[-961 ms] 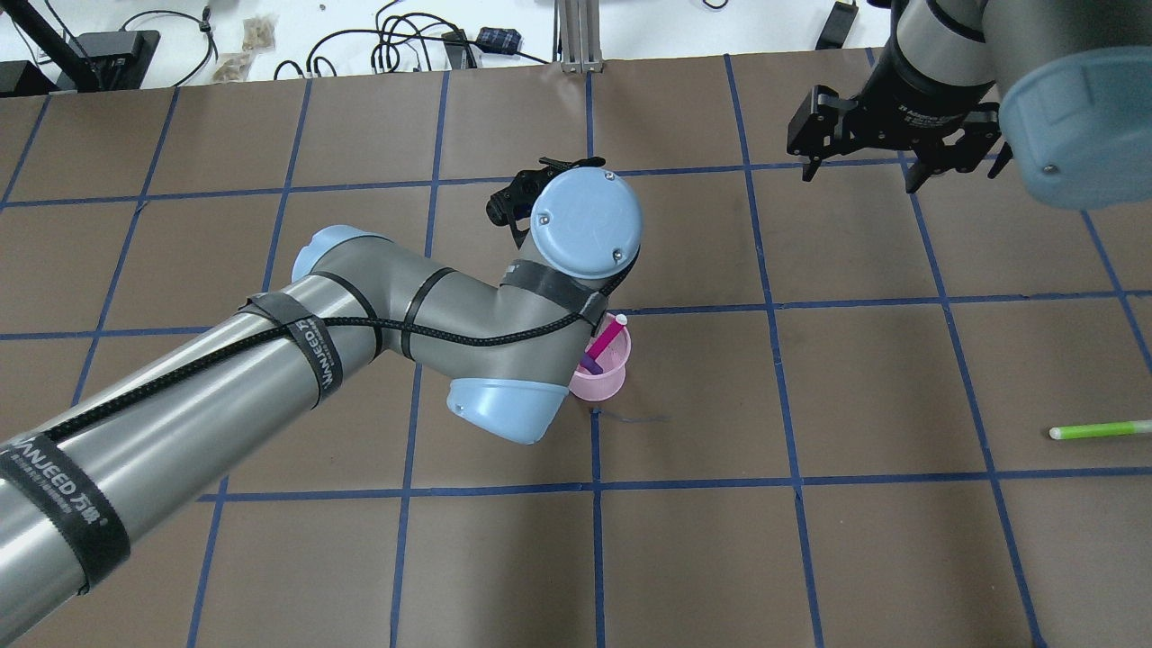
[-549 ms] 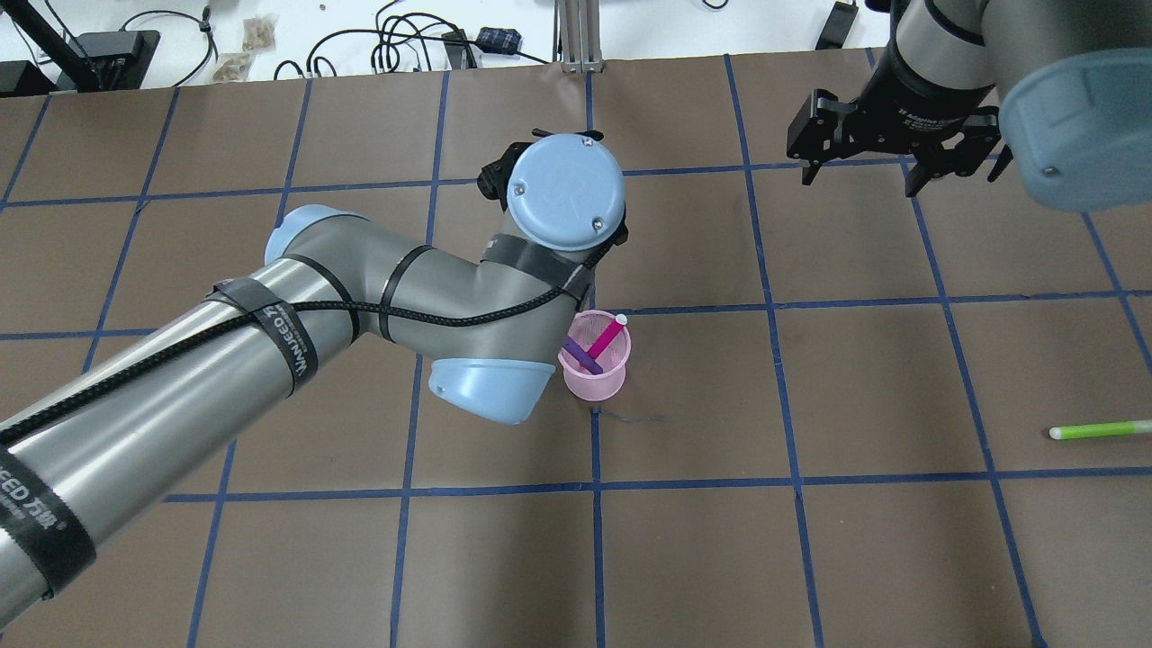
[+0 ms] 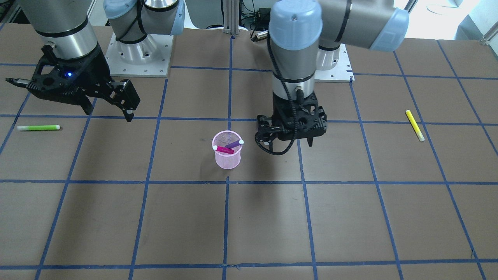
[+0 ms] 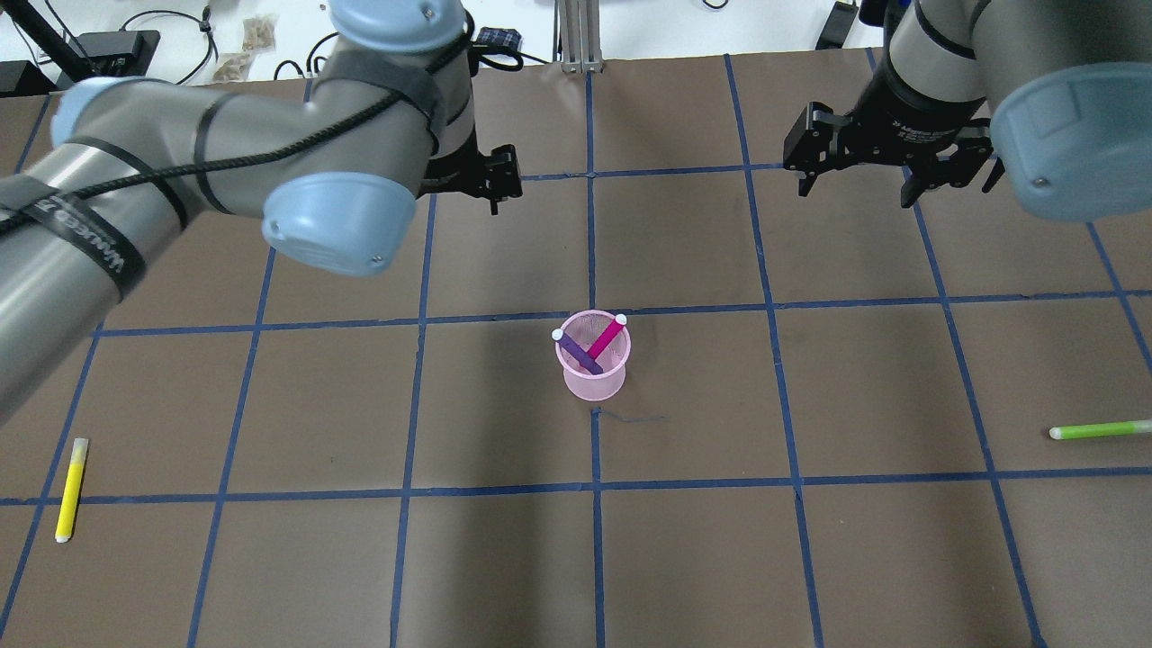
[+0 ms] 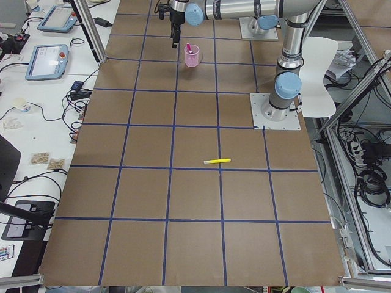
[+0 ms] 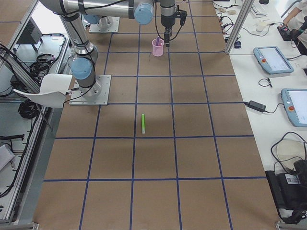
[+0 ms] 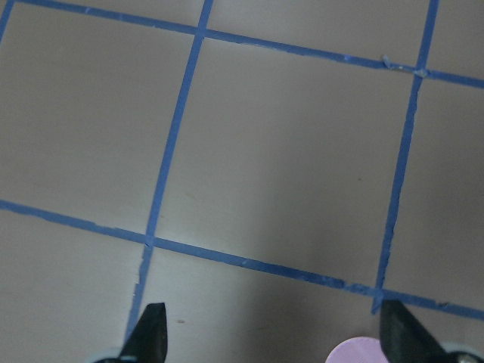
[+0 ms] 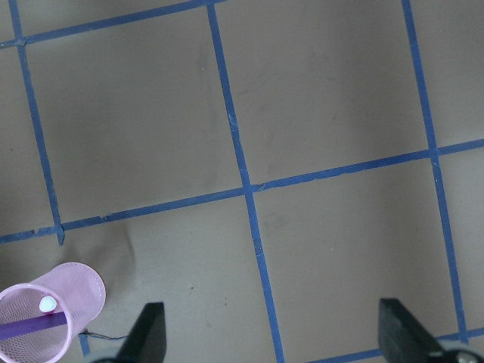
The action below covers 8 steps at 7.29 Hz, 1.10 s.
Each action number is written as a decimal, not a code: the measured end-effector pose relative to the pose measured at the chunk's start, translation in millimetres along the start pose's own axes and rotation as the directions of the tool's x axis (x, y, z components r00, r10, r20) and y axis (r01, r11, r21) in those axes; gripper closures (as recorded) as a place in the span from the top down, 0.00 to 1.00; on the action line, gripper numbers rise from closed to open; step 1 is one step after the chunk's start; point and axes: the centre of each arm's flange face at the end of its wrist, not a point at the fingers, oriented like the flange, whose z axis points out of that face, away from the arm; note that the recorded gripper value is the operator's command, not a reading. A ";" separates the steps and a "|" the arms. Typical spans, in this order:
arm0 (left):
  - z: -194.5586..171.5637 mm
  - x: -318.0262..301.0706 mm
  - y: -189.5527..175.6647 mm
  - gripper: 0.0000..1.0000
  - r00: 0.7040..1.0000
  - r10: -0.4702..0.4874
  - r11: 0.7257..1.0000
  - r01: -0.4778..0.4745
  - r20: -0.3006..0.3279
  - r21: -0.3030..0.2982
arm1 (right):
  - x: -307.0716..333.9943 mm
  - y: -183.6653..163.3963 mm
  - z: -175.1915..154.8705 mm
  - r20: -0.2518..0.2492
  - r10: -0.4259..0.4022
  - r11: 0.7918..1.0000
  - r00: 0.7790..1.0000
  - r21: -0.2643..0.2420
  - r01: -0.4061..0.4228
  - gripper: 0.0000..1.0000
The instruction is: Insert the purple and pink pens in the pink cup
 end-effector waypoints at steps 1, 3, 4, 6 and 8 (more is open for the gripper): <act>-9.5 -34.3 -7.6 1.00 0.999 -0.017 0.997 0.014 -0.043 -0.072 | 0.4 0.1 3.0 -0.004 -0.003 1.000 1.000 -0.005 0.003 1.00; -27.6 -97.6 -9.4 1.00 0.988 -0.095 0.986 0.077 -0.120 -0.148 | 2.7 -3.2 -3.5 -0.011 -0.009 1.000 1.000 0.013 0.010 1.00; -38.7 -116.5 -4.8 1.00 0.986 -0.108 0.986 0.089 -0.129 -0.145 | 5.5 -5.0 -3.6 -0.027 -0.010 1.000 1.000 0.016 0.010 1.00; -43.4 -135.0 2.4 1.00 0.986 -0.100 0.986 0.080 -0.131 -0.145 | 7.5 -7.7 -7.6 -0.041 -0.011 1.000 0.999 0.024 0.012 1.00; -43.2 -138.7 14.7 1.00 0.990 -0.028 0.990 0.008 -0.140 -0.140 | 8.7 -4.2 -11.0 -0.041 -0.012 1.000 0.999 0.019 0.013 1.00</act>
